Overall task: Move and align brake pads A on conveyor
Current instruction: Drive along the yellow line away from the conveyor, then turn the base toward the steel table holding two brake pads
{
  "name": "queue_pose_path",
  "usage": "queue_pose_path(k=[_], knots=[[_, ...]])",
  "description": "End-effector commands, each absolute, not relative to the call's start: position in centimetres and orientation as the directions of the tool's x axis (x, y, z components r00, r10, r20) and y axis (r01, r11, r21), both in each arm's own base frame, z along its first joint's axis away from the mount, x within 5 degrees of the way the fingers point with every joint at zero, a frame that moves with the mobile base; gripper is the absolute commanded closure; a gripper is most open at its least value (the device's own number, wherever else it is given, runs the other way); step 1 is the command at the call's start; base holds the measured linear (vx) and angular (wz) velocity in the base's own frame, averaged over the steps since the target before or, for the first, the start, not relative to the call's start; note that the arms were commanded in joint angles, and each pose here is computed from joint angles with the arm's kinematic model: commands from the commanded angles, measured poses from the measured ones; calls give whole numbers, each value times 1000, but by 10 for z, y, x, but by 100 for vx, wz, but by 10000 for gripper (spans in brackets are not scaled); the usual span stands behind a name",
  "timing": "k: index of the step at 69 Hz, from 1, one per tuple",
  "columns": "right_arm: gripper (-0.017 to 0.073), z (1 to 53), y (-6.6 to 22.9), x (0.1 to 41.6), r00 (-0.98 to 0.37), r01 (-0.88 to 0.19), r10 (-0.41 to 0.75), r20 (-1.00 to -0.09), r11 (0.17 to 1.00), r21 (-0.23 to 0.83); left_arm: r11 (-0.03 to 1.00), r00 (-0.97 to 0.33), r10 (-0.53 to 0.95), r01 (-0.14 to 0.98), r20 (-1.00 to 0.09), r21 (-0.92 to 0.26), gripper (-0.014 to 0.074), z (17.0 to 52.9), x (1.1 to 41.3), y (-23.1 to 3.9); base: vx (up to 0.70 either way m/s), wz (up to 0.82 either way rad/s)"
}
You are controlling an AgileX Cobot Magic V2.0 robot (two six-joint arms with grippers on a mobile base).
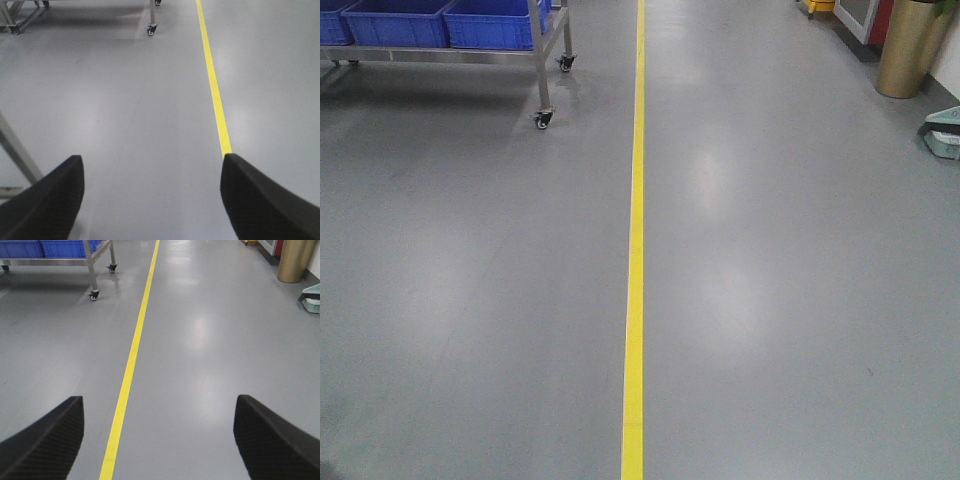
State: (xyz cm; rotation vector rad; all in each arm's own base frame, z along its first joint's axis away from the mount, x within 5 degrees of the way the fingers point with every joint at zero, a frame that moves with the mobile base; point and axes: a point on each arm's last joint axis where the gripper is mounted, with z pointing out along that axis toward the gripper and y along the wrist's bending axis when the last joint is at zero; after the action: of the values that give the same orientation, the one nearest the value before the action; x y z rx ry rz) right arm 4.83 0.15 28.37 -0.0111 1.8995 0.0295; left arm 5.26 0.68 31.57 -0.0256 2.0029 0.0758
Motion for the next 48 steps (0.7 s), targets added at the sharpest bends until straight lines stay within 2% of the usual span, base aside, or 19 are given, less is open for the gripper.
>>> queue_pose_path(k=[1,33,48], knots=[[-16,298,1,50,-239,-24,-6,-971,1000,0,998,-349,21,-48,-937,40,52,328,55,6,58,-5],[-16,298,1,50,-240,-24,-6,-971,1000,0,998,-349,21,-48,-937,40,52,328,55,6,52,-8],[-16,298,1,50,-240,-24,-6,-971,1000,0,998,-349,21,-48,-937,40,52,328,55,6,41,8]])
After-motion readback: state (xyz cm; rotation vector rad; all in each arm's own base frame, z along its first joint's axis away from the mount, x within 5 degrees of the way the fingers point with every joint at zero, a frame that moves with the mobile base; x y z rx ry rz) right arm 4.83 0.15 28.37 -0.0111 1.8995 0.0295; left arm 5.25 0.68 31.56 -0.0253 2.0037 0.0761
